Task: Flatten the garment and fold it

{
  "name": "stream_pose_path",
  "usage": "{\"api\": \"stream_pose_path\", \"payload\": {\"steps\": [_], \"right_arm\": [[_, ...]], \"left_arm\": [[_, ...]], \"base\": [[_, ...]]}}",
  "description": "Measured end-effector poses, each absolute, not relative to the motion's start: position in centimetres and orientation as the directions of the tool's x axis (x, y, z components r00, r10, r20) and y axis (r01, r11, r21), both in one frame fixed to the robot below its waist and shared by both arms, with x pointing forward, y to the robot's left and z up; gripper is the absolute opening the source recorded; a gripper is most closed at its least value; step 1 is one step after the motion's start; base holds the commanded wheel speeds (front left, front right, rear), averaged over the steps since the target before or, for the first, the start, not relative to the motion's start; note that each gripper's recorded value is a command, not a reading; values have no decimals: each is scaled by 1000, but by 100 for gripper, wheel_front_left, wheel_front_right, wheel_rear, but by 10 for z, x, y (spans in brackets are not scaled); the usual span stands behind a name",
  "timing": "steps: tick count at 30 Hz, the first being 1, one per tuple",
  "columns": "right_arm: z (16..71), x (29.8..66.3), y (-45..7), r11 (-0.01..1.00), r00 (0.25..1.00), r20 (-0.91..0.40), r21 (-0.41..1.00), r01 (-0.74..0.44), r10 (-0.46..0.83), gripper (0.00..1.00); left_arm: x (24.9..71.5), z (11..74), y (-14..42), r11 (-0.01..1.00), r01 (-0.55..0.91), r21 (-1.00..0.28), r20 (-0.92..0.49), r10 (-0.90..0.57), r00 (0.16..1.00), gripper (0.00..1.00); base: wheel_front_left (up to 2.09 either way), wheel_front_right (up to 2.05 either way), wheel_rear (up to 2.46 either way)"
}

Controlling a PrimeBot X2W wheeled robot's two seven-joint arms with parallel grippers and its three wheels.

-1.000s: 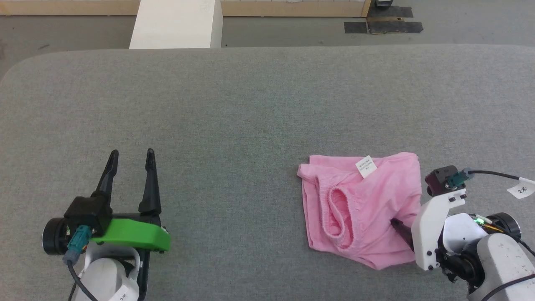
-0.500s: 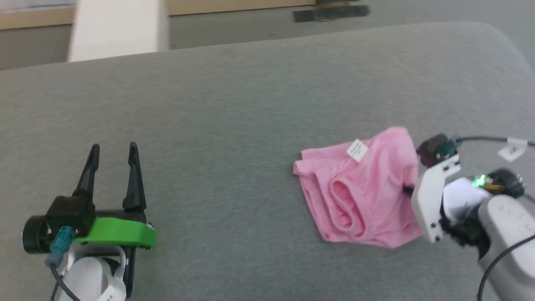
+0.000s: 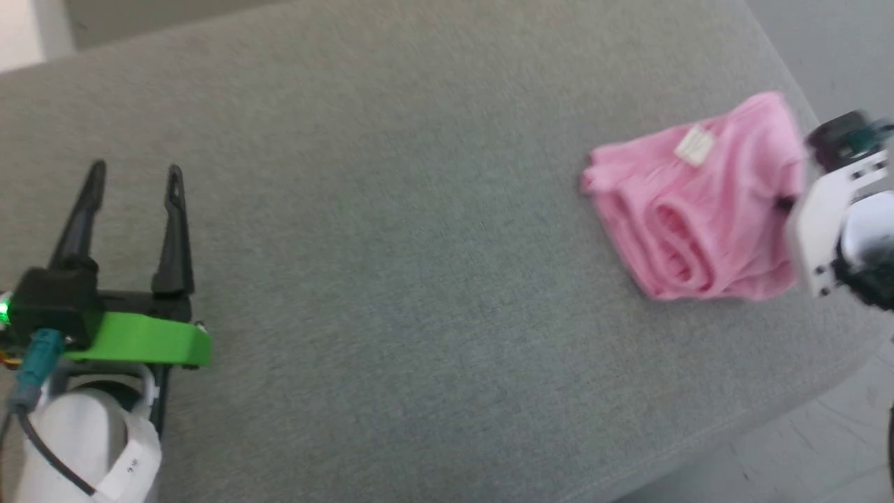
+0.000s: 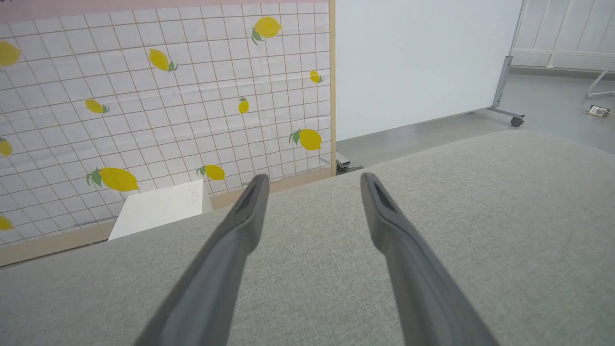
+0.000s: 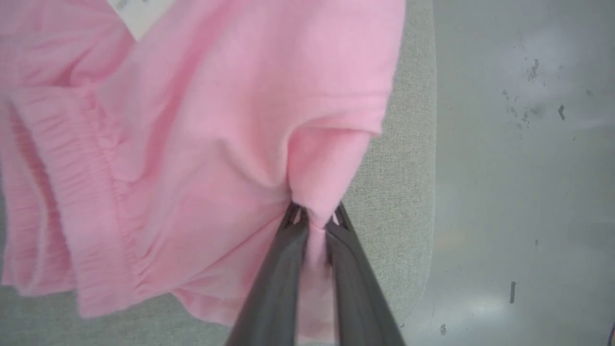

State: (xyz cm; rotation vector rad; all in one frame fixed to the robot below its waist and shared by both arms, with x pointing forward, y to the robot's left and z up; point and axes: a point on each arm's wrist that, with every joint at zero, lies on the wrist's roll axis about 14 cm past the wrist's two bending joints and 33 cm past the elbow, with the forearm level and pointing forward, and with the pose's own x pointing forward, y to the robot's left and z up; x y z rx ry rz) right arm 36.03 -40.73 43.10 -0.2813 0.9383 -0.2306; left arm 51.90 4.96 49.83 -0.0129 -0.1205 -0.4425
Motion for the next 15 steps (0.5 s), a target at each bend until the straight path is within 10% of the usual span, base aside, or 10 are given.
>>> {"api": "stream_pose_path", "payload": {"steps": [11, 12, 13, 15], "right_arm": [[415, 350, -491, 852, 437, -731, -455, 259, -524, 0], [414, 350, -493, 848, 433, -729, -459, 266, -531, 38], [412, 353, -495, 844, 438, -721, -462, 274, -537, 100], [412, 360, -498, 835, 455, -701, -475, 277, -549, 100]], "left_arm": [[542, 433, 46, 895, 447, -12, -11, -447, 895, 100], [542, 429, 47, 895, 446, -15, -19, -446, 895, 100], [542, 424, 47, 895, 446, -17, -28, -446, 895, 100], [542, 416, 49, 897, 441, -22, -47, -442, 896, 100]], "base": [[0, 0, 0], [0, 0, 0], [0, 0, 0], [0, 0, 0]]}}
